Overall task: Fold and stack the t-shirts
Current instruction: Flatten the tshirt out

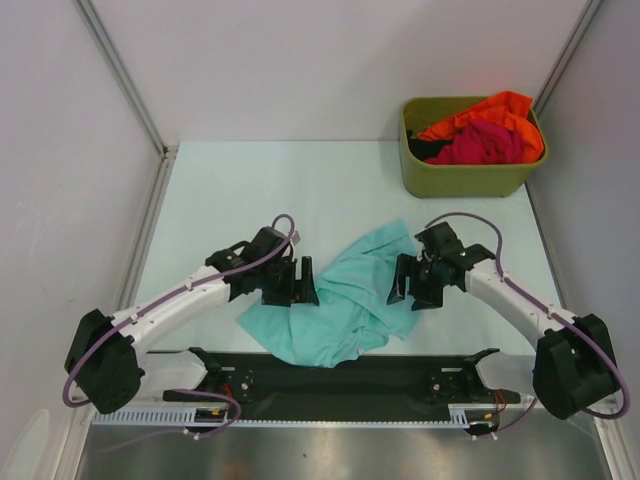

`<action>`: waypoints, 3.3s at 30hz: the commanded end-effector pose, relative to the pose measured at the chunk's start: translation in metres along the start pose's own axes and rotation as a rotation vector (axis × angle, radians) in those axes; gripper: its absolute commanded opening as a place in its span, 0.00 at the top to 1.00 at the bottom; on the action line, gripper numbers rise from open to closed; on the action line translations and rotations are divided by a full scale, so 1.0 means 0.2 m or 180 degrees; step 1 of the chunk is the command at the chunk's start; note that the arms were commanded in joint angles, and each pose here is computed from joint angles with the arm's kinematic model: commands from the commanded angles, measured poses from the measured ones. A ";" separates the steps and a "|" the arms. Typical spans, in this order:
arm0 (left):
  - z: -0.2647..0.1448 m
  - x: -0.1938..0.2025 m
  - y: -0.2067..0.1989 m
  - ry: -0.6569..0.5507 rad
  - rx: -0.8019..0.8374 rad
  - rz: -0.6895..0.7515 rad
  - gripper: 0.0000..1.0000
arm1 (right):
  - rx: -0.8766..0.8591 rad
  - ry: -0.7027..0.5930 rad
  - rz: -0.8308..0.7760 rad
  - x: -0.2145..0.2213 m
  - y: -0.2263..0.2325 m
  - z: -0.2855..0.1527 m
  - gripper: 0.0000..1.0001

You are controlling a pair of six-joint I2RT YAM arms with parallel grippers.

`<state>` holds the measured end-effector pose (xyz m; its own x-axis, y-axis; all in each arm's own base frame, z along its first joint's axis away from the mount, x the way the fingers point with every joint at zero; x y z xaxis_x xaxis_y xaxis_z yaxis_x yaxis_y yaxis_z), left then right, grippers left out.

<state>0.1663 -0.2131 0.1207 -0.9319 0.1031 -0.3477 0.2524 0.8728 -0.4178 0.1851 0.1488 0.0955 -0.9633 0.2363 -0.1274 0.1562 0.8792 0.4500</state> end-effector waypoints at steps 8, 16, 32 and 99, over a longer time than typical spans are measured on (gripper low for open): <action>0.11 0.14 0.04 0.0224 0.0128 0.0071 0.07 | -0.0283 0.0107 -0.0706 0.16 0.19 0.12 0.25; 0.20 0.14 0.11 0.0196 -0.0002 0.0177 0.26 | 0.0010 0.0043 -0.0776 0.06 0.20 0.25 0.48; -0.34 -0.26 0.24 -0.0971 -0.1257 0.0388 1.00 | 0.0520 -0.1264 -0.0996 -0.24 0.24 -0.33 1.00; -0.05 -0.30 0.61 -0.0808 -0.0971 -0.0715 0.31 | 0.0369 -0.0732 -0.0202 -0.19 -0.06 -0.16 0.53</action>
<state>0.2292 -0.1036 0.1014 -0.8765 -0.1087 -0.4690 -0.0318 0.9851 -0.1688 0.2074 0.0970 0.1211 -0.9067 0.2207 -0.3595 0.1405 0.9616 0.2359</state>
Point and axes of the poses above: each gripper's point midway between its finger pads, its own z axis out along the fingers, its own y axis along the line the jaws close on, x = y × z, the point moved 2 cm from there along -z, back along the fingers, and after that the axes turned 6 degrees about z, right-handed, at the moved point
